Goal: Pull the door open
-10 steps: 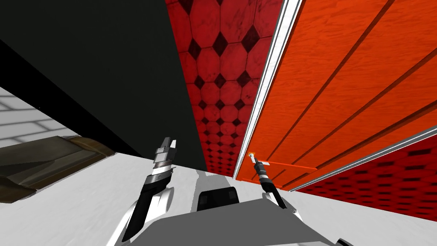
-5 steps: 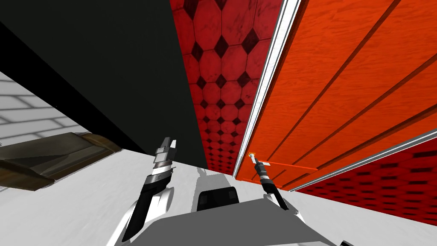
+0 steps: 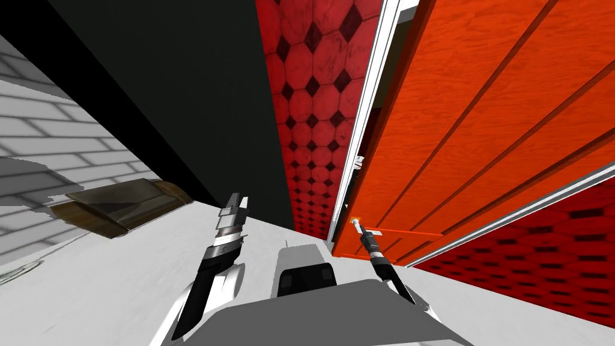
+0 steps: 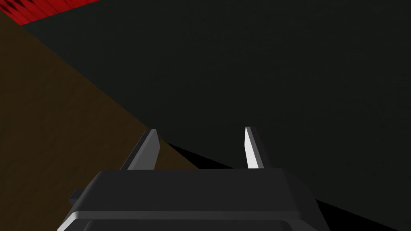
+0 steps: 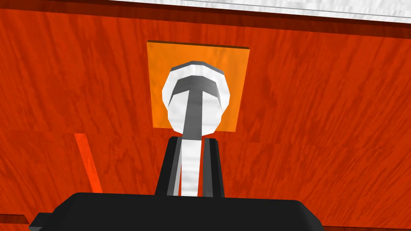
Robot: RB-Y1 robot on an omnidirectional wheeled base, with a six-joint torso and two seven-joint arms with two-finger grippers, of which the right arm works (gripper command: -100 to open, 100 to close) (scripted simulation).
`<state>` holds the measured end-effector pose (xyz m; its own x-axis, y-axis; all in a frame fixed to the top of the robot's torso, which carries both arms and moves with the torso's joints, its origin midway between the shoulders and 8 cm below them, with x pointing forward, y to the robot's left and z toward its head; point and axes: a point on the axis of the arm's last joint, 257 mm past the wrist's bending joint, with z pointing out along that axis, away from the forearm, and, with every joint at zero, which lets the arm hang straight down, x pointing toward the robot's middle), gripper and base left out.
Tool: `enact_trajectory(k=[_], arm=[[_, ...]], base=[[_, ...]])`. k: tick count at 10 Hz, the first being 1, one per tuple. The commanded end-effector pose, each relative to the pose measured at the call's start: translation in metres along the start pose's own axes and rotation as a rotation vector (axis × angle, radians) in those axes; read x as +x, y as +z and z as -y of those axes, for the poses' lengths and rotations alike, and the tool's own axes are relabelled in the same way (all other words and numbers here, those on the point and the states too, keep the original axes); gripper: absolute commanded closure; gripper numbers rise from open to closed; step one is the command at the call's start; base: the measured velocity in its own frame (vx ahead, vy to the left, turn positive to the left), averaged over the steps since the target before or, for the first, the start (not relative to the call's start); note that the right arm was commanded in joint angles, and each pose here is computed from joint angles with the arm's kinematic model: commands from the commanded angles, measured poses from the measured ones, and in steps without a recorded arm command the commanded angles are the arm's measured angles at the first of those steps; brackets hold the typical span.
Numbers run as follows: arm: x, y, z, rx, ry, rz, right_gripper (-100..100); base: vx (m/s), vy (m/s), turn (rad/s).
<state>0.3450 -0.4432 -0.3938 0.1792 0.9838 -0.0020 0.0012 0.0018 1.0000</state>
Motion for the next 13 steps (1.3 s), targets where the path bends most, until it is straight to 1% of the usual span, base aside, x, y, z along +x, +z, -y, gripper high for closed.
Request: enact_trajectory(k=[1, 2, 3, 4, 5, 6, 7, 9, 10, 11, 12, 13], arm=[[0.000, -0.0084, -0.001, -0.003, 0.002, -0.024, 100], [0.000, -0.0113, -0.001, -0.002, 0.002, -0.033, 100], [0.003, -0.0077, 0.000, 0.001, 0.002, -0.029, 100], [0.002, -0.0171, 0.002, 0.004, 0.004, -0.045, 100], [0.002, -0.0192, 0.002, 0.003, 0.004, -0.048, 100], [0.000, -0.0237, 0.002, 0.002, 0.003, -0.055, 100], [-0.002, -0.0313, 0.001, 0.001, 0.002, -0.066, 100], [-0.005, -0.0417, 0.000, 0.000, 0.002, -0.083, 100], [-0.007, -0.0487, 0.000, -0.001, 0.002, -0.094, 100], [-0.008, -0.0525, -0.001, -0.001, 0.002, -0.100, 100], [-0.004, -0.0483, 0.001, 0.002, 0.003, -0.097, 100], [-0.006, -0.0590, 0.003, 0.005, 0.004, -0.108, 100]], base=[[-0.234, -0.057, 0.150], [-0.232, -0.077, 0.125], [-0.099, -0.026, 0.038], [-0.113, 0.005, 0.147], [-0.194, -0.031, 0.154], [-0.203, -0.037, 0.133], [-0.209, -0.052, 0.186], [-0.259, -0.077, 0.187], [-0.239, -0.037, 0.148], [-0.228, -0.035, 0.131], [-0.103, -0.012, 0.022], [-0.156, -0.047, 0.215]])
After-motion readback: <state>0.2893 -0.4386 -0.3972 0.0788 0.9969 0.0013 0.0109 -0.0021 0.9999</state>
